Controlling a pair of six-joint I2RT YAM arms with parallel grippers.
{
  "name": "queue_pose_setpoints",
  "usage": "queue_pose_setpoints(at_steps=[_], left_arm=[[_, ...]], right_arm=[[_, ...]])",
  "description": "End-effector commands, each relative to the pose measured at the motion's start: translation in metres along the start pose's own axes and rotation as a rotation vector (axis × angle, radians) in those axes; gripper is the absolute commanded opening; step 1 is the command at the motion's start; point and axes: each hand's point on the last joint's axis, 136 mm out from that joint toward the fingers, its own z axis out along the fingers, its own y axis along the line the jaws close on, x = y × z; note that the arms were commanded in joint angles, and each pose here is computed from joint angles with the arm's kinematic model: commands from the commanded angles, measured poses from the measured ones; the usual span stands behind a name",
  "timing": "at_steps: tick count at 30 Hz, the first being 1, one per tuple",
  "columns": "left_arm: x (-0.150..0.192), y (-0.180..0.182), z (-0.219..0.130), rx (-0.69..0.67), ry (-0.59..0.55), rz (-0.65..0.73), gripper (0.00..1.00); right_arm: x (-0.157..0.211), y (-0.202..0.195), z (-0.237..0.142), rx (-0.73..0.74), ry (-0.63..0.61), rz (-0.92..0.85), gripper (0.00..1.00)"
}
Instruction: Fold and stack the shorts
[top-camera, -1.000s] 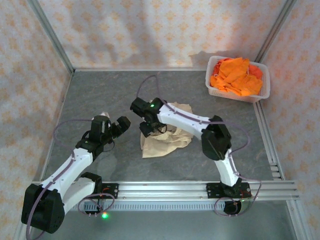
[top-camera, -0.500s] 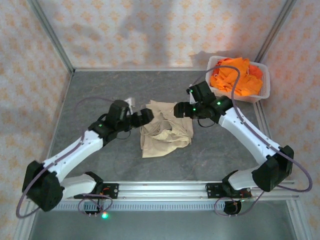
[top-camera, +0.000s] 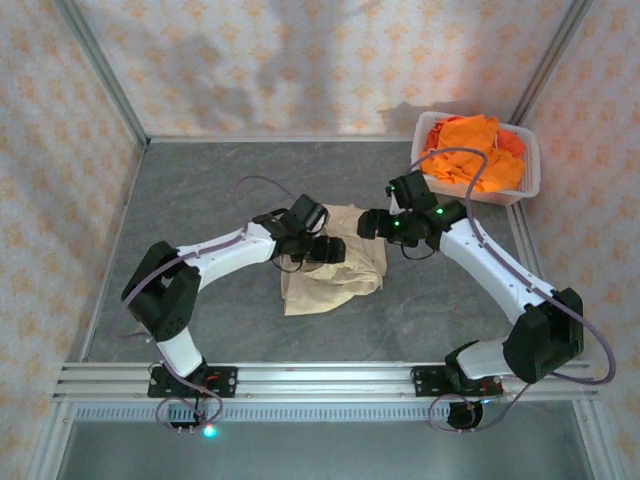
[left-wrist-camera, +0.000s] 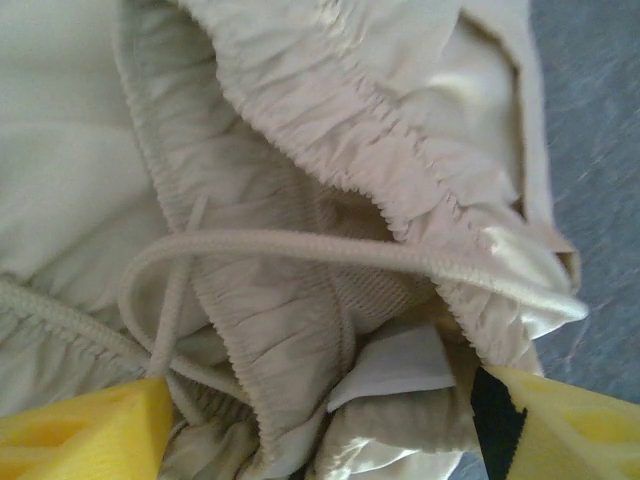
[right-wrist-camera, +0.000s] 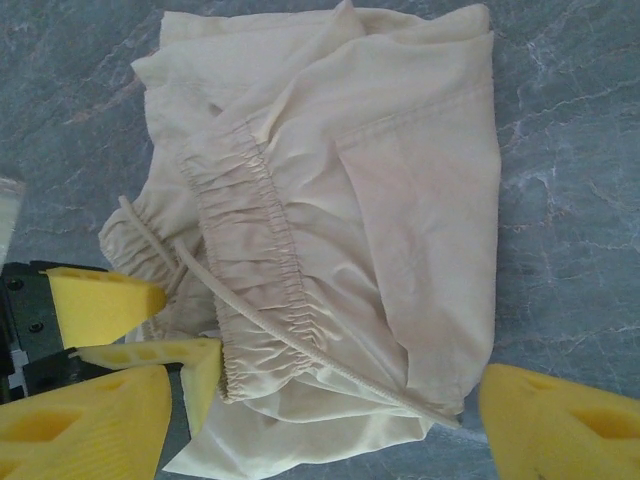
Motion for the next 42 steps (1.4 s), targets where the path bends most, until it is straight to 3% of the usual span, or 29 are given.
queue_pose_setpoints(at_steps=[1,3,5,15,21,26,31,37,42], left_arm=[[0.003,-0.014,-0.001,0.016,0.017,0.040,0.76],[0.006,-0.018,0.002,0.035,0.023,0.048,0.75],[0.010,-0.017,0.006,0.036,0.029,0.051,0.66],[0.022,-0.001,0.000,0.016,-0.009,-0.009,0.17],[0.043,0.027,-0.006,0.026,-0.114,-0.116,0.09],[0.066,0.052,0.002,0.042,-0.159,-0.184,0.10],[0.075,0.060,-0.002,0.036,-0.174,-0.169,0.10],[0.053,0.046,-0.033,0.052,-0.253,-0.123,0.00],[0.011,0.008,-0.073,0.033,-0.274,0.002,0.00]], right_arm=[[-0.009,-0.002,0.000,-0.021,-0.038,0.043,0.80],[-0.017,-0.004,0.005,-0.035,-0.040,0.084,0.79],[-0.028,-0.003,0.010,-0.038,-0.038,0.106,0.78],[-0.047,0.033,0.070,-0.144,0.118,0.178,0.68],[-0.036,0.057,0.102,-0.151,0.189,0.148,0.65],[-0.028,0.070,0.125,-0.114,0.227,0.074,0.63],[-0.016,0.072,0.143,-0.049,0.263,-0.060,0.63],[-0.018,0.078,0.138,-0.093,0.224,-0.028,0.62],[-0.051,0.055,0.100,-0.049,0.054,0.030,0.66]])
